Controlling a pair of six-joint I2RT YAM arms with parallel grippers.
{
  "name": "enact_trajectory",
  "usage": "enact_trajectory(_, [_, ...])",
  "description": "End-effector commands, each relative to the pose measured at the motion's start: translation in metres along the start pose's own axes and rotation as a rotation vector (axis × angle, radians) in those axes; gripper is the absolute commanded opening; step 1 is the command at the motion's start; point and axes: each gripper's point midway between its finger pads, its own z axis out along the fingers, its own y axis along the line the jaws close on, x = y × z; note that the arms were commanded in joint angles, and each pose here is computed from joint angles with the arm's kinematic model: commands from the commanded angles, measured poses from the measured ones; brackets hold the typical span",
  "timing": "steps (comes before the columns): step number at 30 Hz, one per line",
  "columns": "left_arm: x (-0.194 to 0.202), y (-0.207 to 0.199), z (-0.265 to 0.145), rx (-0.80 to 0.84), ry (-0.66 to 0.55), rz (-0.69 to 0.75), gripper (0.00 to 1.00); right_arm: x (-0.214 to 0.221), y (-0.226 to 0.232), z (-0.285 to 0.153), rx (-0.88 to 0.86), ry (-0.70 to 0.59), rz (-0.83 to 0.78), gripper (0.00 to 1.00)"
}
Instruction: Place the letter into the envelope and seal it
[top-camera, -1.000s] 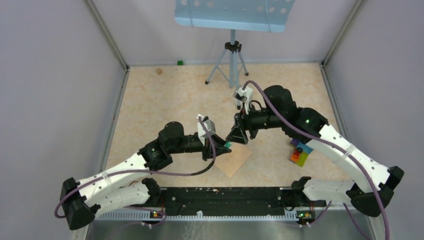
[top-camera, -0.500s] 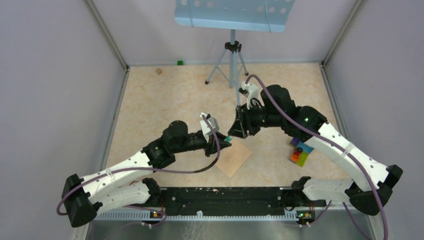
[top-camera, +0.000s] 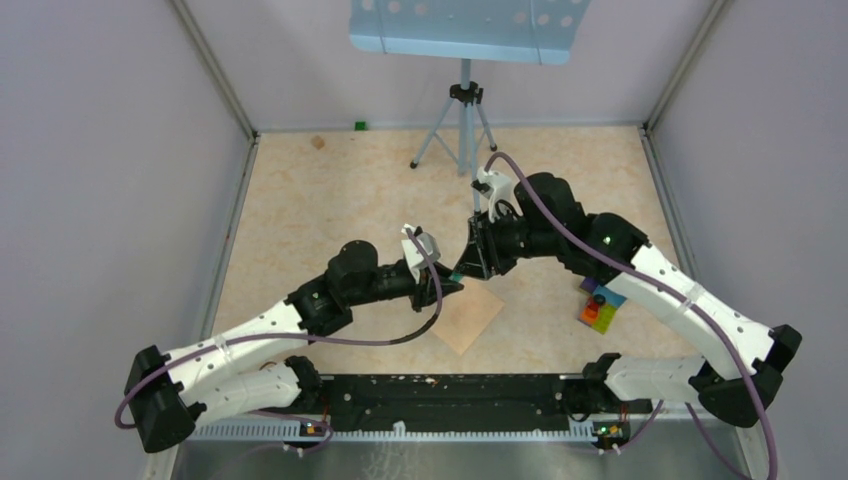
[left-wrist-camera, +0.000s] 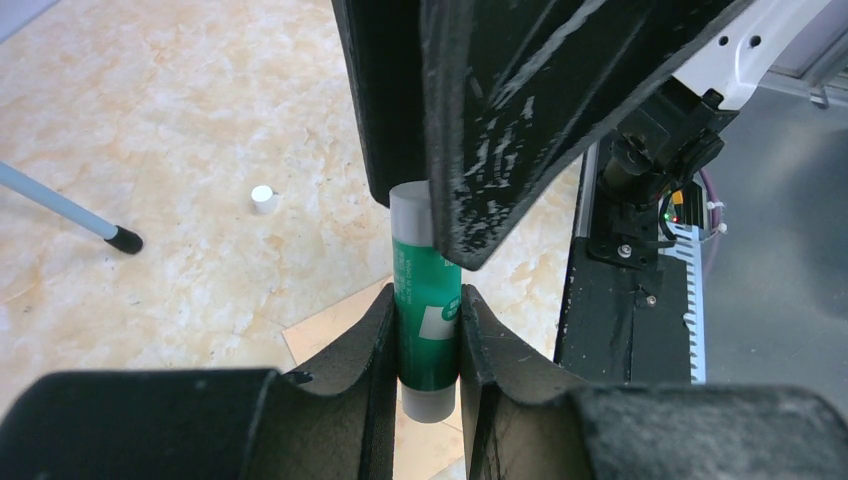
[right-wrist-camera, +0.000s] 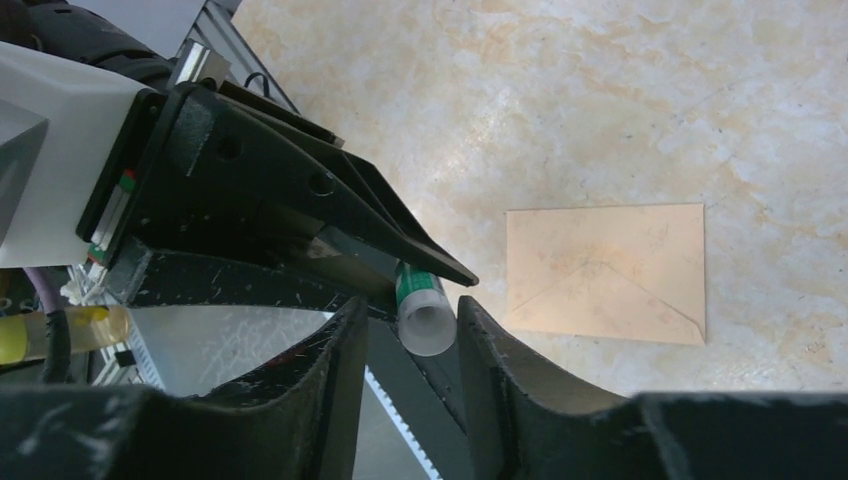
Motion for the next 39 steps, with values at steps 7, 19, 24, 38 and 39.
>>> enact_trajectory(7, [-0.035, -0.001, 0.002, 0.002, -0.102, 0.046, 0.0, -0.002, 0.003, 0.005, 0.003, 0.003, 0.008, 0.32])
enact_trajectory(19, [-0.034, 0.0, 0.006, 0.002, -0.067, 0.003, 0.46, 0.001, 0.001, 0.008, 0.033, 0.047, -0.018, 0.0])
enact_trajectory(24, [-0.037, -0.003, 0.008, 0.022, -0.073, 0.01, 0.45, -0.001, 0.002, 0.008, 0.041, 0.051, -0.029, 0.0])
enact_trajectory(38, [-0.024, -0.002, 0.011, 0.032, -0.033, 0.0, 0.33, -0.005, 0.002, 0.006, 0.057, 0.051, -0.038, 0.0])
enact_trajectory(39, [-0.025, -0.002, 0.011, 0.031, -0.037, -0.001, 0.27, -0.005, 0.002, 0.006, 0.057, 0.05, -0.039, 0.0])
